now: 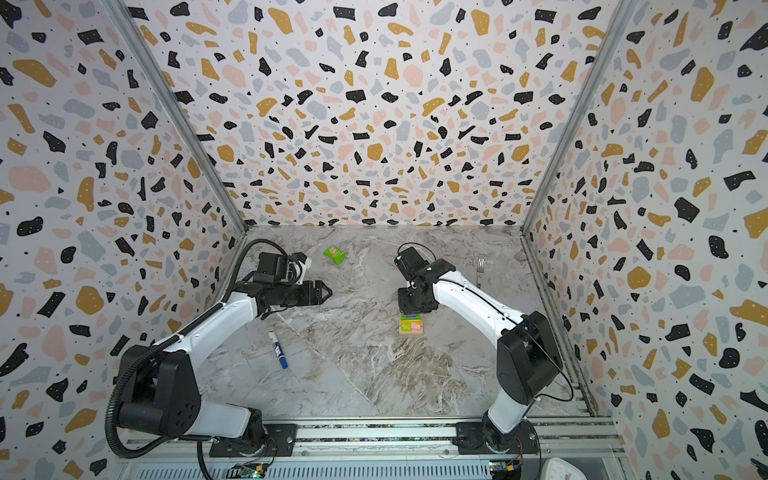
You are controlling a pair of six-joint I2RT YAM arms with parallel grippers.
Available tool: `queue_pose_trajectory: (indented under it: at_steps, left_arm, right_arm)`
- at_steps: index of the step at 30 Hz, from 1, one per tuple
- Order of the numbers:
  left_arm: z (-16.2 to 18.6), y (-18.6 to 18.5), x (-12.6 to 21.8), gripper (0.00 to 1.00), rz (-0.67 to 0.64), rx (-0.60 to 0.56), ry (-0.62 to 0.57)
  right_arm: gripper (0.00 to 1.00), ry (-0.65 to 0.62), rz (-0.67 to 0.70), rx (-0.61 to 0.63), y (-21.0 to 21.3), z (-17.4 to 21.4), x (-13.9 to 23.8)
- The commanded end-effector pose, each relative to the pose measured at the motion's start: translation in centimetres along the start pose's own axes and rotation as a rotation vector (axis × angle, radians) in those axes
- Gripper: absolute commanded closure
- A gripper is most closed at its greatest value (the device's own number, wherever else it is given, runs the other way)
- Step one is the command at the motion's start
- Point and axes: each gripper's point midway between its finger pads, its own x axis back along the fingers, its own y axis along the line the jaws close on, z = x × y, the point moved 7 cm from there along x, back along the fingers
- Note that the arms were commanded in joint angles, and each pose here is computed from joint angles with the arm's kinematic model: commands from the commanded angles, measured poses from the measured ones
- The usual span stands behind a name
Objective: Build the wood block tower
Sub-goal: 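Align and lower the red cube onto the purple cube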
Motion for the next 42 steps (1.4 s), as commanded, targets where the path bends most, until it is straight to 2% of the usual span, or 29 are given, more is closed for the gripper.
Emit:
queue_pose_trajectory:
  at_steps: [1,25,42]
  left_arm:
    - [-0.2,-0.32,0.24,0.14,0.013,-0.016,-0.022]
    - [-0.18,-0.35,0.21,0.14,0.012,-0.016,-0.02]
    - [-0.19,-0.36,0.16,0.14,0.014,-0.017,-0.018]
  right_arm:
    - [0.84,-0.031,-0.016,-0.01,-0.09,-0.03,1.13]
    - [0.82,-0.032,-0.007,-0.007,-0.21,-0.01,0.63]
    - [0.72,-0.036,0.013,-0.007,-0.33,-0.2,0.98]
